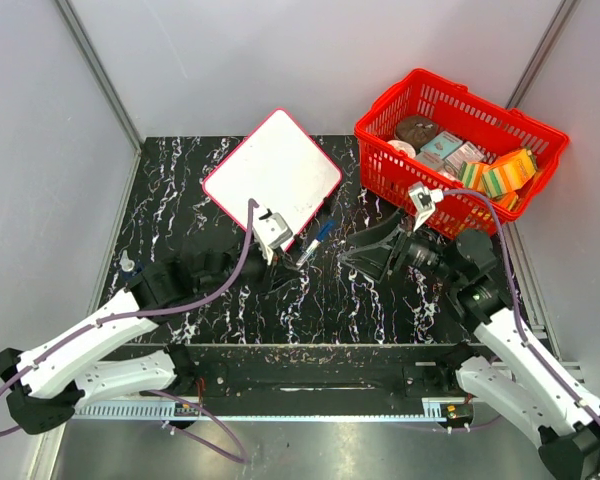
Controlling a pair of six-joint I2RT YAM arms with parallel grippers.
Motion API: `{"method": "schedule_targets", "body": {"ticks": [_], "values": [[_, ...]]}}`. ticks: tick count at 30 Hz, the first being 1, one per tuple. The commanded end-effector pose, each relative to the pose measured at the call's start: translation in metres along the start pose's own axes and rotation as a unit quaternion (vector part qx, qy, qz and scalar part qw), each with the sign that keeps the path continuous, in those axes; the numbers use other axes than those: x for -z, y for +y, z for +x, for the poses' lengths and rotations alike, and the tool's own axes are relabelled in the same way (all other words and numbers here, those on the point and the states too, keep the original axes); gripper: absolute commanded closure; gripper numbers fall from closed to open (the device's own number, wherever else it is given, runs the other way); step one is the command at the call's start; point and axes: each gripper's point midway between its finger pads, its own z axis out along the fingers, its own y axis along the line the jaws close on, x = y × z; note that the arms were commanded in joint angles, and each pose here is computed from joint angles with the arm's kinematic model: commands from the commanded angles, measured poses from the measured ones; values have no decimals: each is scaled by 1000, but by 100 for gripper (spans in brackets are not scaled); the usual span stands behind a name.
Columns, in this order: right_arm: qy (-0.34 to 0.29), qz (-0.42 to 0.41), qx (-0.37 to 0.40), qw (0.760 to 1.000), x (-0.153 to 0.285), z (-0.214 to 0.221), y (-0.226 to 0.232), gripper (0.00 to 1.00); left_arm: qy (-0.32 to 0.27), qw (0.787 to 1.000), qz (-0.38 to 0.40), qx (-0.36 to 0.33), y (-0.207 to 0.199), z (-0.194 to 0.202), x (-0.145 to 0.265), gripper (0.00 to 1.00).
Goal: Write a sentence on the whiteboard
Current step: Pass from the left arm to the right
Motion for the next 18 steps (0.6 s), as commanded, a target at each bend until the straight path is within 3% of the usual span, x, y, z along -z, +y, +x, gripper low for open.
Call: {"method": "schedule_targets", "body": {"ticks": [1, 10, 14, 18], "values": [[21, -130, 14, 991, -4, -8, 47, 2, -10, 998, 52, -27, -19, -14, 13, 100], [28, -175, 14, 984, -20, -5, 57, 11, -4, 997, 67, -35, -24, -14, 12, 100], [48, -183, 2, 982, -30, 5, 54, 29, -3, 997, 73, -38, -25, -13, 11, 100], [49, -188, 2, 981, -31, 7, 56, 35, -1, 997, 74, -38, -26, -12, 11, 100]]}}
